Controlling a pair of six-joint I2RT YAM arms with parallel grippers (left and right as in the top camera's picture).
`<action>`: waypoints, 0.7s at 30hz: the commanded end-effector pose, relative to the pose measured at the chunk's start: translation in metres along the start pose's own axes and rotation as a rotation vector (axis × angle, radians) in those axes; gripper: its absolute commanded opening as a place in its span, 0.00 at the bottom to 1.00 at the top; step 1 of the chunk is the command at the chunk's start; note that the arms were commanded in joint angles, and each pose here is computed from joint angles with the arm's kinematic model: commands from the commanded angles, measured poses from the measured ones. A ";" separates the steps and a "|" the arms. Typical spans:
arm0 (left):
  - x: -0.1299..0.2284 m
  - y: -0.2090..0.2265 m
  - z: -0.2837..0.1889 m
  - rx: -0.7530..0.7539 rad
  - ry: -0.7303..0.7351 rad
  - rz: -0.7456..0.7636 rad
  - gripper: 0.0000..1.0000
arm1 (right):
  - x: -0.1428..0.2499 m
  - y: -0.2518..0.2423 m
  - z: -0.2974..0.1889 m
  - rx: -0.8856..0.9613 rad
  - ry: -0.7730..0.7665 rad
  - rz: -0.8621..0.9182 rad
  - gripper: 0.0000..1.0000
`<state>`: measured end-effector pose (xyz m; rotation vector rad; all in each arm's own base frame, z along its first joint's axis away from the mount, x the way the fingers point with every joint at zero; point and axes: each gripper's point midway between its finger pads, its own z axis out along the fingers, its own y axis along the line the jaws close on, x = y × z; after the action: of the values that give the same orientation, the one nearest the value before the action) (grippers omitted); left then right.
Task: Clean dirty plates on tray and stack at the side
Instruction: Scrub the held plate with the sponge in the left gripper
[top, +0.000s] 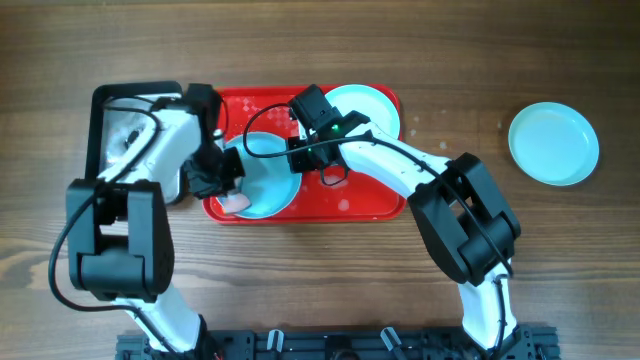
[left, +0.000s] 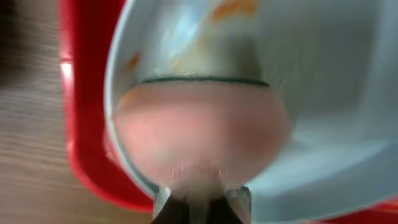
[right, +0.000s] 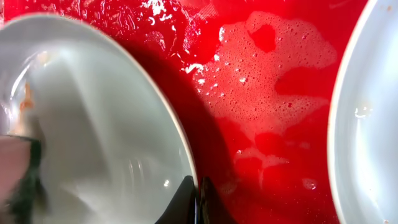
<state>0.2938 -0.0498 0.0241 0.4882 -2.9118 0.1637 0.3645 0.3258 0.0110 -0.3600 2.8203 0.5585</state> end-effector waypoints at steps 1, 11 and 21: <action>-0.026 0.001 -0.014 0.003 -0.074 0.029 0.04 | -0.001 -0.001 0.006 0.004 0.007 0.000 0.04; -0.069 -0.024 0.001 -0.117 -0.314 0.131 0.04 | 0.000 -0.002 0.006 0.004 0.008 0.000 0.04; 0.005 0.004 0.043 -0.169 0.101 0.046 0.04 | -0.001 -0.001 0.006 0.002 0.004 -0.001 0.04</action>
<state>0.3292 -0.0554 0.0072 0.3329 -3.0478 -0.0892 0.3624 0.3283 0.0113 -0.3682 2.8219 0.5702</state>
